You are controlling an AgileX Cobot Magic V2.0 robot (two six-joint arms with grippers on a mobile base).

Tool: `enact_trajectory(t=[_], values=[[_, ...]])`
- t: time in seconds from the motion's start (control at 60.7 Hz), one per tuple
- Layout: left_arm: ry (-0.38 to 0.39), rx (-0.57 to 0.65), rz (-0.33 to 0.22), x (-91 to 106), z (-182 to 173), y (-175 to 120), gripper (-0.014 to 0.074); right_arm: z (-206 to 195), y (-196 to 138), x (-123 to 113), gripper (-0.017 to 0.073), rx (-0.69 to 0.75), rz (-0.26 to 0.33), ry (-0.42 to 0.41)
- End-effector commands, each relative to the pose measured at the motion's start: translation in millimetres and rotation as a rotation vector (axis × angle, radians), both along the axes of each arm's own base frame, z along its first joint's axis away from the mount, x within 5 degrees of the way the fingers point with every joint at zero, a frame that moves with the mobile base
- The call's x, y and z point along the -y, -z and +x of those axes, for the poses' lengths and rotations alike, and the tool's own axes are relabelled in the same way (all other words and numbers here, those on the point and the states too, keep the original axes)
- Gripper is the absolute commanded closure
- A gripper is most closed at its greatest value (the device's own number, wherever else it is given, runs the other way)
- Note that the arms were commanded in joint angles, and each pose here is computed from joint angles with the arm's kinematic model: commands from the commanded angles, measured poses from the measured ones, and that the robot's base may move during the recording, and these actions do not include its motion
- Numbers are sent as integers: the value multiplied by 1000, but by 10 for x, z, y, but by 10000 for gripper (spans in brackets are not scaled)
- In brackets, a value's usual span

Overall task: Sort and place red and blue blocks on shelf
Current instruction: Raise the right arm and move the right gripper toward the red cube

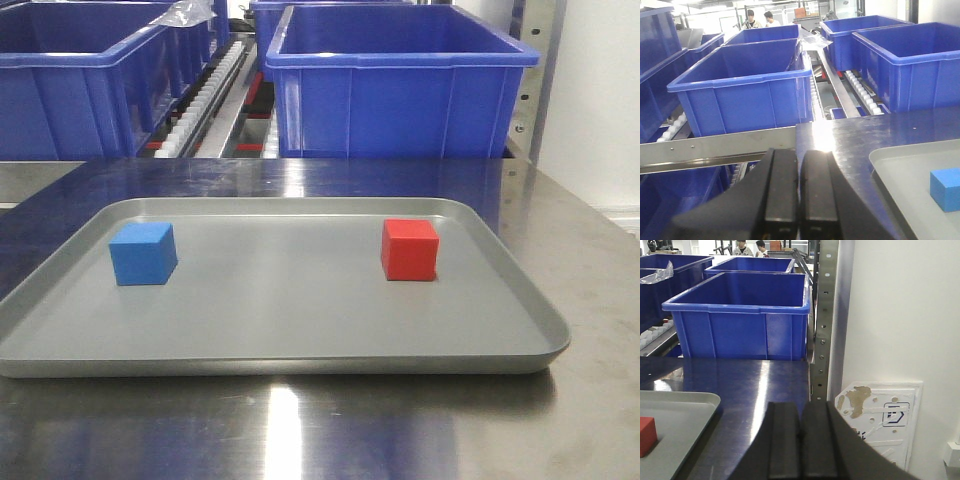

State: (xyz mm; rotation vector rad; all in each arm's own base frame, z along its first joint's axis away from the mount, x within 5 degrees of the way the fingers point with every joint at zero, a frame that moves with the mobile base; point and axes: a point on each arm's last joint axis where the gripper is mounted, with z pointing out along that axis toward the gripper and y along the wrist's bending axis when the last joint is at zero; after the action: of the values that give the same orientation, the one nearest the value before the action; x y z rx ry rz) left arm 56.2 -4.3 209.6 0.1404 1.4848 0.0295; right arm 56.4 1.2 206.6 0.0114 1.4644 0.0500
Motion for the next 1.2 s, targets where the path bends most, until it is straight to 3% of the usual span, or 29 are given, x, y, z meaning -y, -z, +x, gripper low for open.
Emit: enact_trajectory(t=[0.0,0.198,0.379,0.543,0.692,0.807,0.971,1.07,1.185], values=[[4,83,-12,1,-13,-17,470,-53,-203,7,506,120,0,9],[4,83,-12,1,-13,-17,470,-91,-343,-1,506,48,-4,-1],[4,83,-12,1,-13,-17,470,-86,-527,-15,506,-122,-10,-17],[4,83,-12,1,-13,-17,470,37,-806,-17,506,-148,-7,-17],[4,83,-12,1,-13,-17,470,209,-930,-27,506,-259,90,-22],[4,83,-12,1,-13,-17,470,382,-867,-37,506,-423,167,-12],[4,83,-12,1,-13,-17,470,585,-762,-126,505,-582,148,-67],[4,83,-12,1,-13,-17,470,679,-734,-237,459,-658,132,-135],[4,83,-12,1,-13,-17,470,787,-686,-392,277,-774,132,-199]])
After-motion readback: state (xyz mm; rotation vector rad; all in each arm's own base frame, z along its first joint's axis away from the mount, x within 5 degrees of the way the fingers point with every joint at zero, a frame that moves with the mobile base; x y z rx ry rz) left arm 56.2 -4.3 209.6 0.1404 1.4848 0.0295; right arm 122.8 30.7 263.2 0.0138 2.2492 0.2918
